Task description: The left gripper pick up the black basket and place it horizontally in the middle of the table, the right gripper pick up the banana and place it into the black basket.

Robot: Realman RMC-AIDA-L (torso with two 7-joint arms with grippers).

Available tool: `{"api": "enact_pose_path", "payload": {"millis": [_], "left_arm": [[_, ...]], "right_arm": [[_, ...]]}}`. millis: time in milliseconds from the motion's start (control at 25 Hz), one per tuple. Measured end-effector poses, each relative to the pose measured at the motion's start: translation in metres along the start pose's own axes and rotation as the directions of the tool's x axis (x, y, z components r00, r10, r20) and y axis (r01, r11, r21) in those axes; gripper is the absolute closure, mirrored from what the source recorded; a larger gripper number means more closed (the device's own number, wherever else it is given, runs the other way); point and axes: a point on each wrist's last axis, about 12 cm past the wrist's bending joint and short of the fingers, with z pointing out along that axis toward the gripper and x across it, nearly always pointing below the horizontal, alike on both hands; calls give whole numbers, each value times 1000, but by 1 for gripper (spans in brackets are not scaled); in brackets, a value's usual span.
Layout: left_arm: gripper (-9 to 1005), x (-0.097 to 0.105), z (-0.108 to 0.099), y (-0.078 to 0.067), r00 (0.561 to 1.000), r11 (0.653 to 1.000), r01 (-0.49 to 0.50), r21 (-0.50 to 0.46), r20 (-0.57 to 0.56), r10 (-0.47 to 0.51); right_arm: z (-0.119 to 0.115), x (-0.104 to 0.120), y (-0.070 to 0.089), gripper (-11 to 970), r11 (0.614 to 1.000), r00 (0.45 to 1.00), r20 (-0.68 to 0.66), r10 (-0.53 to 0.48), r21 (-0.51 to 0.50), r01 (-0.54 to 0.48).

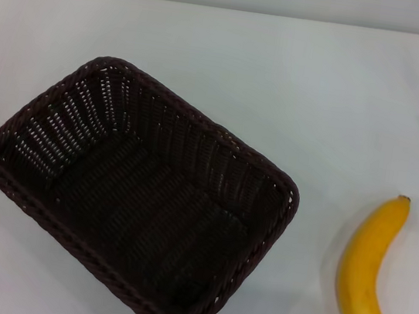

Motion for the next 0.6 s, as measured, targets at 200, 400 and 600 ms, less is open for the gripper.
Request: {"api": "enact_pose_path", "payload": {"millis": [200,400,600], "left_arm": [[129,2,3,1,1000,1000,-3,-7,-15,2],[130,2,2,0,1000,1000,2,-7,-13,-2],[132,1,3,0,999,999,35,-6,-6,-35]], "right_arm": [[2,-1,0,102,1000,1000,4,1,-1,-1],[2,-1,-1,102,1000,1000,2,0,2,0],[2,-2,-3,102,1000,1000,4,-3,7,3]]}}
